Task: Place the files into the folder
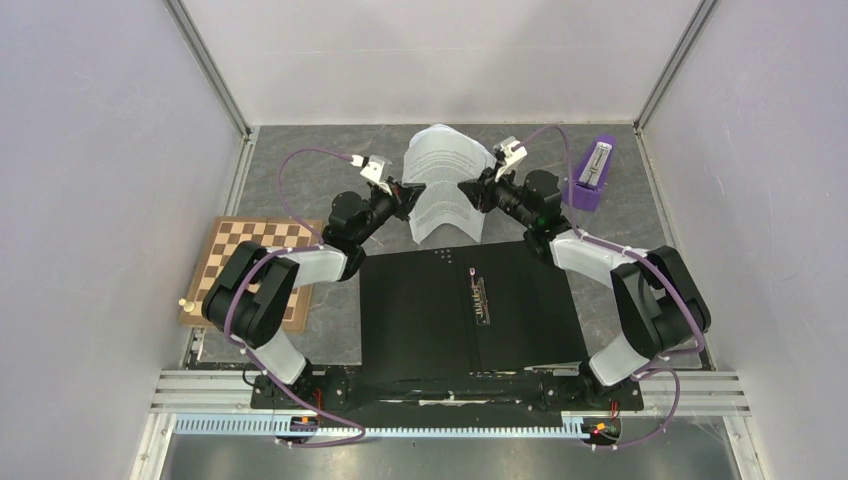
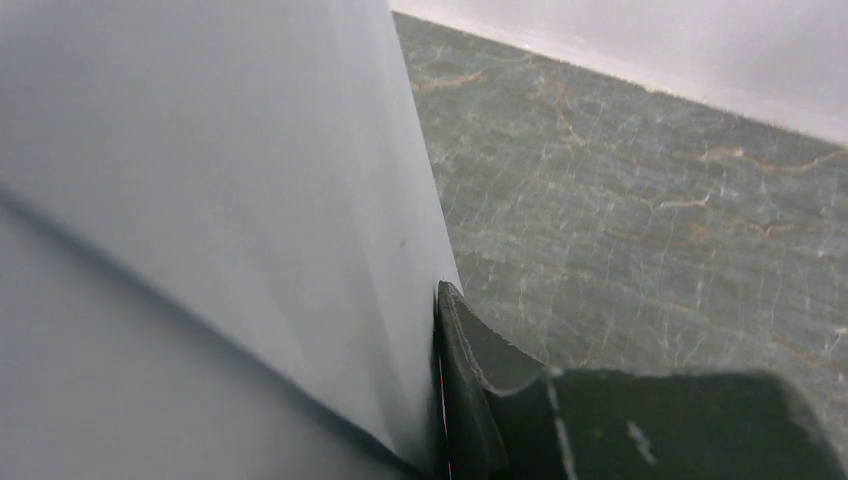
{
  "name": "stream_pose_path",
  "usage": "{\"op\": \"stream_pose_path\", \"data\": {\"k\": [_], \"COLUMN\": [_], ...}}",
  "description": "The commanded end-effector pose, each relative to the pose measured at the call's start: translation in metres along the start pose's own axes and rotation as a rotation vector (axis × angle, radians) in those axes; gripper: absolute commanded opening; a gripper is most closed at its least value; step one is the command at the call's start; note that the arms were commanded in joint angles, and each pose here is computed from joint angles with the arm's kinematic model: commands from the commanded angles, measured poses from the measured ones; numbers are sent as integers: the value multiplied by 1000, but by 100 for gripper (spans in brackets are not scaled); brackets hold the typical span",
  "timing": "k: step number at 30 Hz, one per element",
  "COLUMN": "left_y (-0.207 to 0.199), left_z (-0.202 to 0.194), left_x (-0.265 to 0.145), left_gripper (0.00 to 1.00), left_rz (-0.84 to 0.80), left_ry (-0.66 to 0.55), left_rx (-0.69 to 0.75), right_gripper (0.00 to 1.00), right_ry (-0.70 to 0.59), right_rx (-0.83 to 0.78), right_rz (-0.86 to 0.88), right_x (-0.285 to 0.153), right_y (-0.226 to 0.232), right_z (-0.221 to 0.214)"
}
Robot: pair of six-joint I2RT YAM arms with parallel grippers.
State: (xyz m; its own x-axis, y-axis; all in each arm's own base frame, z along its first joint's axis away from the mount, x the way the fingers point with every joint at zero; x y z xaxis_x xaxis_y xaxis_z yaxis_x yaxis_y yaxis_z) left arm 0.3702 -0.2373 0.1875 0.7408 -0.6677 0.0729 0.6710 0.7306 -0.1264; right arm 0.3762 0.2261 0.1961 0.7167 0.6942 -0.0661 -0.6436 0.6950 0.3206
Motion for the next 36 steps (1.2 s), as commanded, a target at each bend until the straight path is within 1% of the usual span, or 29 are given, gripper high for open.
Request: {"op": "stream_pose_path", "data": {"k": [1, 4, 5, 6, 7, 9, 10, 15, 18, 25, 27, 30, 31, 32, 36], "left_y": [-4, -4, -3, -2, -1, 1, 2, 0, -1, 0, -1, -1, -1, -1, 0], "left_z": [46, 49, 47, 44, 40, 32, 27, 10, 4, 0, -1, -4, -4, -4, -4], "left_x": [12, 13, 12, 12, 11, 9, 9, 9, 7, 0, -2, -5, -6, -7, -9], "left_gripper": [2, 2, 3, 5, 9, 11, 12, 17, 23, 34, 36, 42, 48, 50, 51], "left_rz": [-33, -34, -28, -25, -20, -6, -3, -3, -4, 22, 24, 24, 23, 24, 37], "left_ry": [-167, -174, -170, -166, -159, -158, -149, -123, -114, -105, -102, -91, -91, -91, -90], "left_rx": [80, 108, 110, 111, 113, 109, 104, 83, 76, 58, 56, 52, 52, 51, 64], "right_gripper": [23, 26, 29, 31, 35, 46, 49, 50, 50, 50, 50, 50, 50, 50, 49], "right_ry": [-125, -140, -137, -137, -134, -127, -122, -95, -91, -90, -93, -88, -86, -86, -83], "right_rx": [-60, -67, -68, -68, -63, -48, -39, -17, -12, 3, 11, 26, 31, 33, 34], "right_rz": [59, 65, 67, 69, 69, 69, 70, 56, 51, 53, 59, 71, 76, 80, 101], "right_x": [14, 18, 19, 19, 19, 17, 16, 8, 4, -7, -9, -11, -11, -11, -13], "right_y": [11, 12, 11, 11, 11, 10, 9, 5, 4, 7, 9, 11, 11, 12, 15], "right_z": [45, 53, 52, 51, 47, 39, 34, 14, 10, 4, 2, -2, -3, -3, -3]}}
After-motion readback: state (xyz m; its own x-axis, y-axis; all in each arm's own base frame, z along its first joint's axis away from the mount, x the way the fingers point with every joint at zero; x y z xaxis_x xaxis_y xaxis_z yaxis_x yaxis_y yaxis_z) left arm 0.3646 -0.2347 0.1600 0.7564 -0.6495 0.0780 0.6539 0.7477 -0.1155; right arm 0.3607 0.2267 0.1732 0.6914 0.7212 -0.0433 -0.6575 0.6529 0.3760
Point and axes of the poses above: each gripper's point midway between its finger pads, its own x axis out along the fingers, its own y axis along the line the jaws close on, z = x × y, the point moved 4 cm from there along -x, back along the fingers, and after that the axes turned 8 degrees about x, right-handed, at the moved point
